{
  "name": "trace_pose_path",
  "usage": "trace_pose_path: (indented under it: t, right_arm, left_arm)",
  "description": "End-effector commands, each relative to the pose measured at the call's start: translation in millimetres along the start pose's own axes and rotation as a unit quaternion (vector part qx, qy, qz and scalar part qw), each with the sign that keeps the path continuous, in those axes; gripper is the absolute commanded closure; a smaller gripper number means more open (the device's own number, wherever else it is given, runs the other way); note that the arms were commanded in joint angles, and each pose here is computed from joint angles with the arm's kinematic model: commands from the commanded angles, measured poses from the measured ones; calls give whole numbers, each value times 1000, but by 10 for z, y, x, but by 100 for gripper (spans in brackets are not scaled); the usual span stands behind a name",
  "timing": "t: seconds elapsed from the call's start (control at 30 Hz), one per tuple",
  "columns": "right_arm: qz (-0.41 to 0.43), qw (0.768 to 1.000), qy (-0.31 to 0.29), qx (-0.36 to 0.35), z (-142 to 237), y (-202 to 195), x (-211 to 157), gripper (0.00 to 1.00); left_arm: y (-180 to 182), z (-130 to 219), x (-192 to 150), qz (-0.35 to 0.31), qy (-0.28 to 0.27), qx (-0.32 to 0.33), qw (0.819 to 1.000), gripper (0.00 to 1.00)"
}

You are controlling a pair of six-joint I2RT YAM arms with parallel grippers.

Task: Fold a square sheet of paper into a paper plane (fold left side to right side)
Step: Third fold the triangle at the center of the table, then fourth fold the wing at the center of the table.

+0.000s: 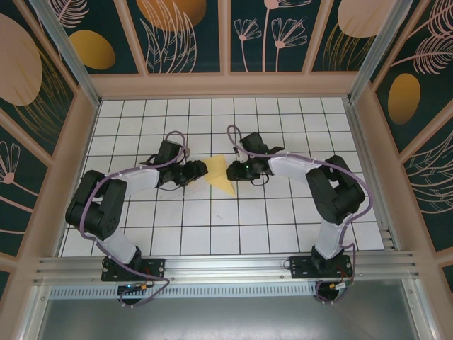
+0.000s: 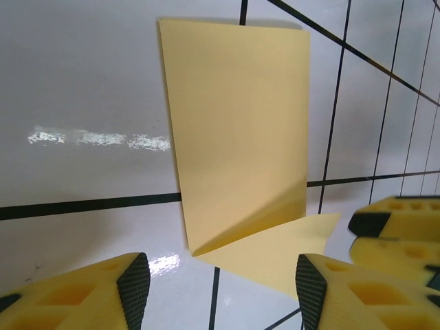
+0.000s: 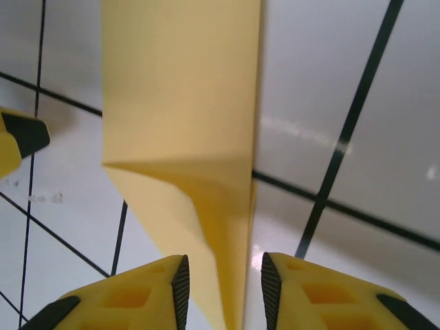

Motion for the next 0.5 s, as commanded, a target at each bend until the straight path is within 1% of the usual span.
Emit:
trace_pose_path:
  t: [0.0, 0.27, 0.4, 0.47]
  right_arm:
    - [38, 998, -20, 43, 67, 117, 167, 60]
    - [45, 994, -2, 100, -68, 193, 154, 58]
    - [40, 995, 5, 89, -135, 144, 145, 58]
    - [38, 996, 12, 82, -176, 112, 138, 60]
  left_arm:
    - [-81, 17, 21, 6, -5, -23, 1000, 38]
    - [-47, -10, 10, 8, -1, -18, 1000, 37]
    - [-37, -19, 8, 8, 0, -15, 1000, 37]
    - [-27, -26, 2, 9, 2, -13, 1000, 37]
Point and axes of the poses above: each hand's point on the last joint's axis, 136 mm out from that joint toward the fingers, its own z axis back along the fingers, its own y axis along the line the jaws close on, x = y × z, the point moved 3 cm from there along z, back along the fingers
